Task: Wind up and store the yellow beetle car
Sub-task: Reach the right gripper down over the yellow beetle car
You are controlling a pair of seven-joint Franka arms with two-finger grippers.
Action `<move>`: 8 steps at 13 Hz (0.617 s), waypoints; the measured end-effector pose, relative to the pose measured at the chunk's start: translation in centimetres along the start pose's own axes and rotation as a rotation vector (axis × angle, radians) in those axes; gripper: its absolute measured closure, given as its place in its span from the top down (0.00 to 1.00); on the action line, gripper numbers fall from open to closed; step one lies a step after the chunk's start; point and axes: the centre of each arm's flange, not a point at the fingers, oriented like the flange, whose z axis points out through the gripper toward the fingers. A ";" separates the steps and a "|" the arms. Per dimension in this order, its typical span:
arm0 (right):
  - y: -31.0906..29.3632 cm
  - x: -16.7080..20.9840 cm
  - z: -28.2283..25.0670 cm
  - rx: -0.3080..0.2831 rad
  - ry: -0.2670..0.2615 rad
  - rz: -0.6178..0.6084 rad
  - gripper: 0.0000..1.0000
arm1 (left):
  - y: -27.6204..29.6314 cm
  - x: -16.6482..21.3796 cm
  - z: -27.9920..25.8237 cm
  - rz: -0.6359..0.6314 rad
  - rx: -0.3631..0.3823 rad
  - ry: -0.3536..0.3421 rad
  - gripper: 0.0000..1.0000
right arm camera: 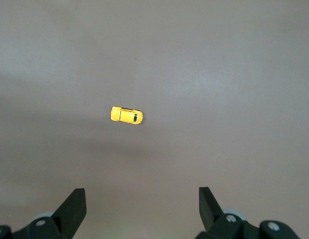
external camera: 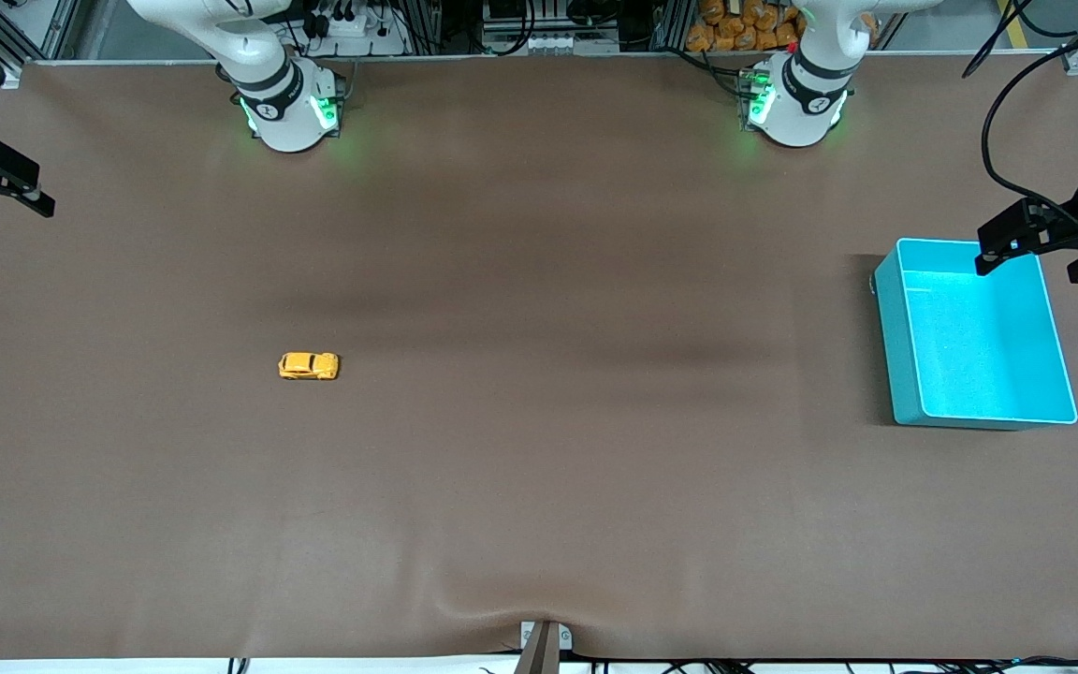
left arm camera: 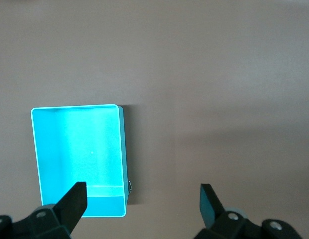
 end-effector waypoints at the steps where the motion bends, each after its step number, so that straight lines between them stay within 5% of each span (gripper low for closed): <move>1: -0.2 0.1 0.1 0.000 -0.003 -0.003 1.00 | 0.0 0.0 0.0 0.000 0.000 0.000 1.00; 8: -5.5 3.2 8.5 0.014 -0.153 -0.147 1.00 | -0.1 -0.1 -0.4 -0.001 0.001 0.008 1.00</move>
